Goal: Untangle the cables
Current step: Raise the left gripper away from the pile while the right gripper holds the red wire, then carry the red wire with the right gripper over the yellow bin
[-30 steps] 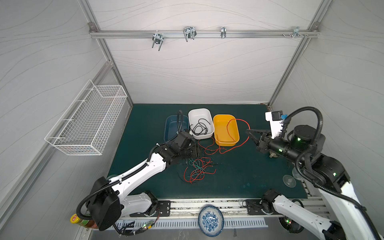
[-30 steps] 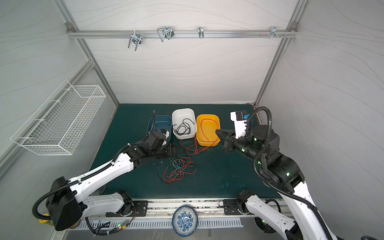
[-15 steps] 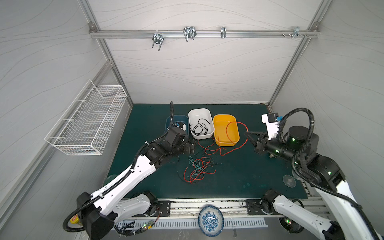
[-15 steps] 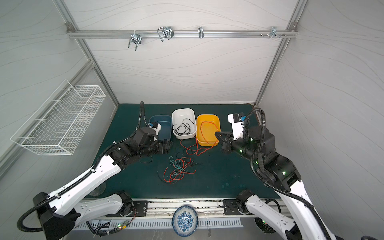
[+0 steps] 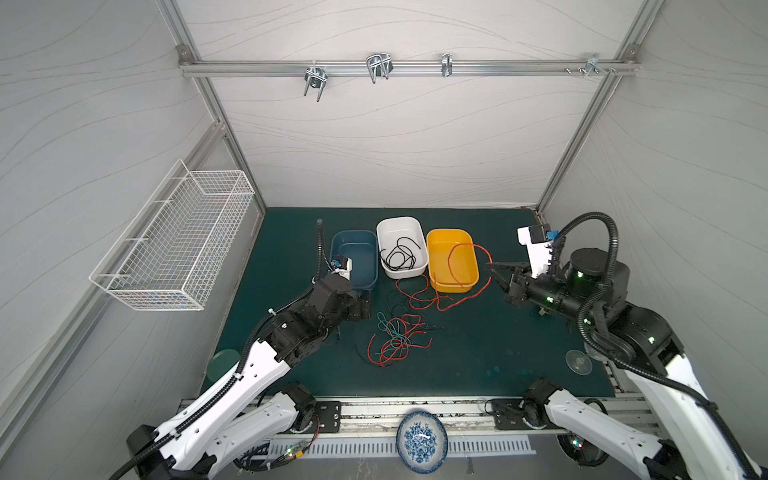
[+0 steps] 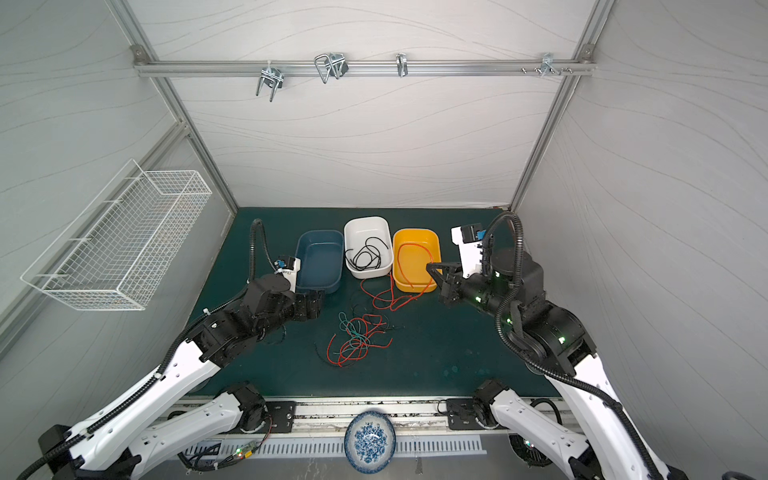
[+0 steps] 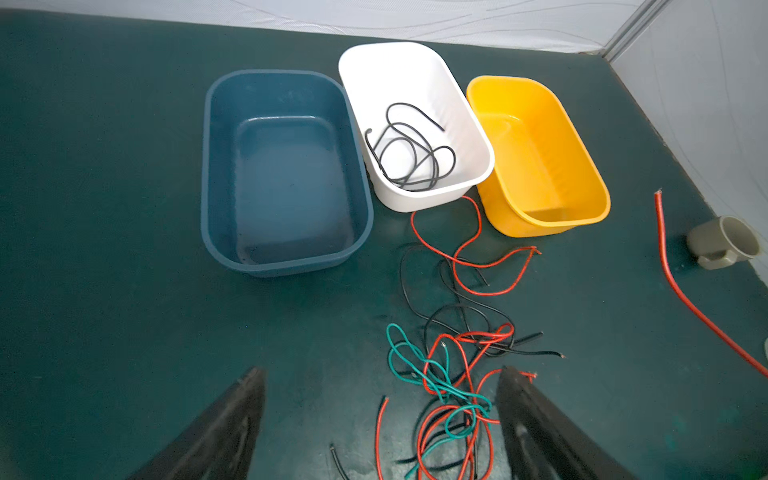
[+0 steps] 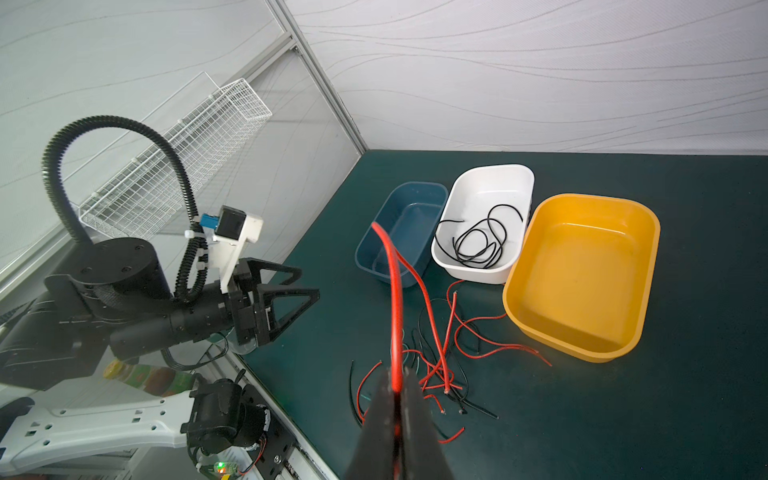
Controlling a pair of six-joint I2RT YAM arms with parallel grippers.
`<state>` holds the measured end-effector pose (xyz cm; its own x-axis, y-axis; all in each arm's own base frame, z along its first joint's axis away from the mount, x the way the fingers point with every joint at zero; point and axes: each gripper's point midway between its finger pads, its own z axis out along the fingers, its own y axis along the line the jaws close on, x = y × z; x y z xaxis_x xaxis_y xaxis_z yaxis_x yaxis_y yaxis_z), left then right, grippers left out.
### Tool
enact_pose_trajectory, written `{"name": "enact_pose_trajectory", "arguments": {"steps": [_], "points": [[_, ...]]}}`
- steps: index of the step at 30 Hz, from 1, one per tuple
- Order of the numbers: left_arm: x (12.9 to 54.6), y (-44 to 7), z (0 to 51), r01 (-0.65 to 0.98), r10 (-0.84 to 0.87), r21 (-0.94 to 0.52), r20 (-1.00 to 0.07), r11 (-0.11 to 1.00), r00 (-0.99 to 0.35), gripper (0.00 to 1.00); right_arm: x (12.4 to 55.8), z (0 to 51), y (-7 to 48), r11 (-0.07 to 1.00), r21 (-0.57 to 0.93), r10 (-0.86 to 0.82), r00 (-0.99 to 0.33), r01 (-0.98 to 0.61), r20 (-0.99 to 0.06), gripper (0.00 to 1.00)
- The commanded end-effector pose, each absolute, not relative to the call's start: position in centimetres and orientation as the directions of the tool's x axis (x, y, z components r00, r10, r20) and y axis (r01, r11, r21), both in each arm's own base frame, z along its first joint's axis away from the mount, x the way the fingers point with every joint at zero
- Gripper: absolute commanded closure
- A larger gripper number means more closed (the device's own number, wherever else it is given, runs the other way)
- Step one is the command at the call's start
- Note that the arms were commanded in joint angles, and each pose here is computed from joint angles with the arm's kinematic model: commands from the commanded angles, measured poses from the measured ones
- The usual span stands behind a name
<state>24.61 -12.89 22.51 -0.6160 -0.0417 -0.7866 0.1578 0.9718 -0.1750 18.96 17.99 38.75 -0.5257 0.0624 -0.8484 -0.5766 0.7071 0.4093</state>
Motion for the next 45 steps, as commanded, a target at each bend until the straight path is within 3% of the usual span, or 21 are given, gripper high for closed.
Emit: {"name": "enact_pose_trajectory", "arguments": {"steps": [1,6,11,18,22,29,45], "points": [[25.5,-11.0,25.2,0.102,-0.05,-0.12,-0.854,0.988,-0.518,0.12,19.1,39.3,18.5,0.687,0.42,0.072,-0.52,-0.593,-0.851,1.0],[24.4,-8.1,24.6,0.016,-0.023,-0.037,-0.854,0.999,-0.52,0.11,19.7,38.9,19.2,0.68,0.432,0.064,-0.539,-0.592,-0.84,1.0],[23.7,-6.7,23.2,-0.035,-0.062,-0.052,-0.866,0.998,-0.496,0.09,20.7,38.8,20.3,0.669,0.447,0.065,-0.552,-0.594,-0.831,1.0],[24.0,-5.8,22.8,-0.088,-0.052,-0.01,-0.874,0.996,-0.483,0.08,23.2,38.7,19.4,0.756,0.396,0.085,-0.522,-0.522,-0.849,1.0],[24.1,-5.5,22.8,-0.105,-0.043,0.009,-0.874,0.994,-0.484,0.01,25.5,38.0,18.4,0.832,0.349,0.087,-0.519,-0.432,-0.85,1.0],[24.0,-4.7,23.1,-0.137,-0.049,0.017,-0.886,0.99,-0.461,0.0,30.3,36.7,15.1,0.914,0.328,0.169,-0.511,-0.239,-0.843,1.0],[24.2,-4.9,22.6,-0.135,-0.04,0.028,-0.881,0.99,-0.472,0.0,38.4,32.1,14.2,0.954,0.288,0.201,-0.543,-0.078,-0.815,1.0]]}}
